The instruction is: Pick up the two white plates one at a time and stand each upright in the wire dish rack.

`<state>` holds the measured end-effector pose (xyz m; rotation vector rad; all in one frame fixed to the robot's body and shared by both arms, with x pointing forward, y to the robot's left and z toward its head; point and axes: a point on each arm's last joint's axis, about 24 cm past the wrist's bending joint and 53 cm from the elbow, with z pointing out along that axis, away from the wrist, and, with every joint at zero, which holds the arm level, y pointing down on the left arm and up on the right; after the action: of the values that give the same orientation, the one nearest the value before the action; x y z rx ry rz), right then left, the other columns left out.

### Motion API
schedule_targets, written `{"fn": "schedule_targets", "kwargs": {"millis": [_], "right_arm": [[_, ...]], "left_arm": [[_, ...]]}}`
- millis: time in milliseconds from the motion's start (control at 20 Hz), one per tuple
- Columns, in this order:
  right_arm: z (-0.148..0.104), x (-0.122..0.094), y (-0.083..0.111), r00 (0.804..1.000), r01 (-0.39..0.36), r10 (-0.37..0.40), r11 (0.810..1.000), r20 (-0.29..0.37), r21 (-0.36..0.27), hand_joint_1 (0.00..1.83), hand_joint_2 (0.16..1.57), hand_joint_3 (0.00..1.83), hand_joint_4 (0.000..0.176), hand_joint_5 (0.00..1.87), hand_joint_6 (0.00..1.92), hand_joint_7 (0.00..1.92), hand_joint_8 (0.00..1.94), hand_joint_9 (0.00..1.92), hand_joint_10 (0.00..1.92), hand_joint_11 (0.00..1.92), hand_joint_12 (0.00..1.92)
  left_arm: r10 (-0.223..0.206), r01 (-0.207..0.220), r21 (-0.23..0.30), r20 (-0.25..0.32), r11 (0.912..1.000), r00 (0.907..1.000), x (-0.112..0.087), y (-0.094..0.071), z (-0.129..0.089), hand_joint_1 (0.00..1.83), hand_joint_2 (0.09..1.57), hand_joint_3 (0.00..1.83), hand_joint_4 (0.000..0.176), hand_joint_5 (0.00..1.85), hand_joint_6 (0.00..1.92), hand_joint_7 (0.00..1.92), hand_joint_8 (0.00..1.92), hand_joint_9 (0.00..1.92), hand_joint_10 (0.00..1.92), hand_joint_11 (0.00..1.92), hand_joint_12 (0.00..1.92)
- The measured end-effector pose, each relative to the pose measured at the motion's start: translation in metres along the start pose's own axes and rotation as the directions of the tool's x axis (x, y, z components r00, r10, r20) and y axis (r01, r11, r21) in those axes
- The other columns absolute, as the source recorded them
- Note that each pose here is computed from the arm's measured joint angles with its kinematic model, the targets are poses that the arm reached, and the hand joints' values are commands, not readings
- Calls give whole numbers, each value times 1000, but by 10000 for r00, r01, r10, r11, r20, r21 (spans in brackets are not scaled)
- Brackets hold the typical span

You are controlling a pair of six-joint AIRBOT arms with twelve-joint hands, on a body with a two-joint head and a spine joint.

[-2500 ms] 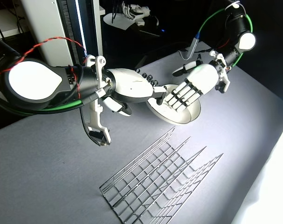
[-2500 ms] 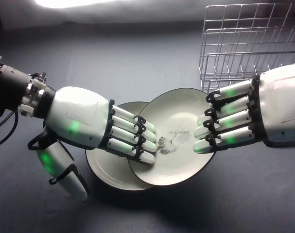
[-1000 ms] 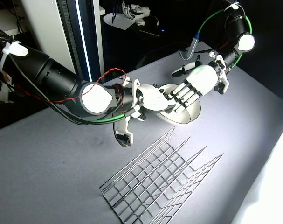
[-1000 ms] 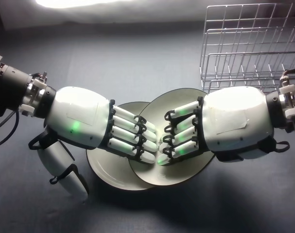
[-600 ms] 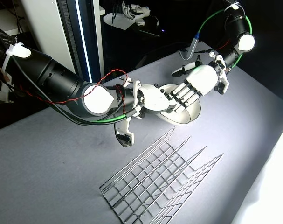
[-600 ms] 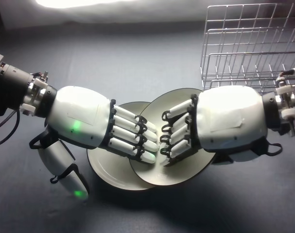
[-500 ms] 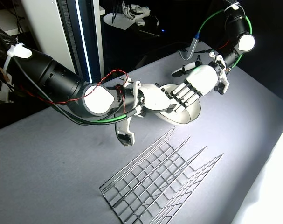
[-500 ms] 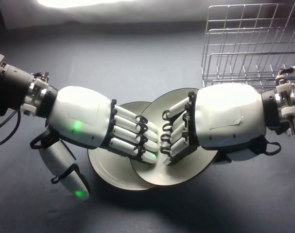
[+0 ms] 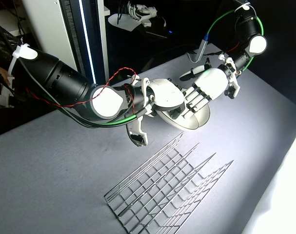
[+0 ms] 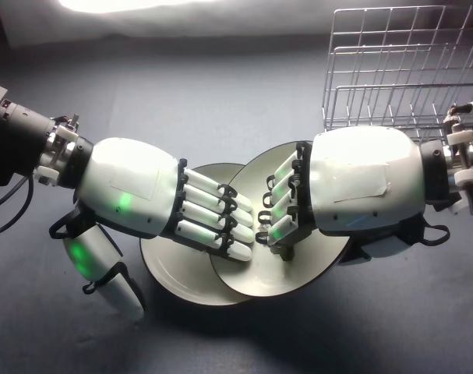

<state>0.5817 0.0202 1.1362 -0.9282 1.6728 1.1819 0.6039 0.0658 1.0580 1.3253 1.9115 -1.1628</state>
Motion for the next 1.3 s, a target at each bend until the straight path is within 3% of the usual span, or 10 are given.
{"fn": "schedule_targets", "kwargs": {"millis": [300, 550, 600, 650, 850, 950, 1000, 1100, 1200, 1300], "right_arm": [[-5, -20, -4, 9986, -208, 199, 9996, 495, 188, 1369, 1136, 2, 0, 837, 1140, 938, 900, 934, 1268, 810, 1269], [-17, -42, 5, 9951, -263, 248, 9995, 957, 152, 1375, 1074, 0, 0, 965, 961, 1098, 629, 1075, 1046, 916, 1136], [-17, -48, 11, 9939, -271, 262, 9996, 1070, 66, 1362, 1105, 5, 0, 904, 1033, 1010, 796, 1004, 1167, 849, 1215], [-18, -53, 14, 9926, -307, 301, 9995, 1179, 35, 1363, 1108, 0, 0, 906, 1014, 1005, 796, 1013, 1190, 893, 1324], [-26, -70, 22, 9878, -306, 291, 9995, 1529, 76, 1371, 1124, 0, 0, 864, 1138, 966, 875, 946, 1190, 848, 1144], [-29, -81, 23, 9838, -313, 285, 9994, 1768, 132, 1370, 1123, 0, 0, 865, 1130, 979, 847, 952, 1193, 864, 1167], [-31, -92, 26, 9783, -430, 402, 9990, 2035, 92, 1355, 1136, 2, 0, 850, 1139, 931, 898, 957, 1252, 839, 1293], [-32, -103, 33, 9701, -610, 609, 9981, 2349, -68, 1374, 1111, 1, 0, 910, 1066, 987, 803, 970, 1191, 880, 1219], [-33, -112, 43, 9623, -805, 852, 9963, 2582, -288, 1370, 1120, 3, 0, 897, 1114, 959, 873, 940, 1185, 855, 1153], [-39, -121, 47, 9520, -1065, 1123, 9937, 2847, -358, 1368, 1127, 0, 0, 894, 1133, 948, 883, 923, 1204, 841, 1208]], "left_arm": [[-218, 230, -271, 424, 9994, 9989, -14, 4, -12, 0, 1108, 1, 0, 0, 0, 0, 0, 0, 0, 0, 0], [-338, 476, -1474, 953, 9879, 9949, -30, 24, -62, 0, 1106, 0, 0, 0, 0, 0, 0, 0, 0, 0, 0], [-433, 605, -1523, 1139, 9865, 9925, -36, 23, -69, 0, 1113, 4, 0, 0, 0, 0, 0, 0, 0, 0, 0], [-487, 678, -1455, 1313, 9870, 9902, -43, 19, -74, 0, 1115, 4, 0, 0, 0, 0, 0, 0, 0, 0, 0], [-617, 960, -1496, 2190, 9841, 9738, -72, 6, -110, 0, 1107, 0, 0, 0, 0, 0, 0, 0, 0, 0, 0], [-627, 1056, -1625, 2494, 9810, 9664, -80, 1, -126, 0, 1119, 6, 0, 0, 0, 0, 0, 0, 0, 0, 0], [-676, 1168, -1687, 2726, 9787, 9598, -85, -3, -137, 0, 1116, 4, 0, 0, 0, 0, 0, 0, 0, 0, 0], [-639, 1240, -1852, 3005, 9748, 9516, -92, -6, -151, 0, 1106, 0, 0, 0, 0, 0, 0, 0, 0, 0, 0], [-557, 1258, -2104, 3107, 9695, 9489, -96, -7, -165, 0, 1112, 2, 0, 0, 0, 0, 0, 0, 0, 0, 0], [-461, 1323, -2341, 3410, 9632, 9389, -101, -8, -182, 0, 1114, 3, 0, 0, 0, 0, 0, 0, 0, 0, 0]]}}
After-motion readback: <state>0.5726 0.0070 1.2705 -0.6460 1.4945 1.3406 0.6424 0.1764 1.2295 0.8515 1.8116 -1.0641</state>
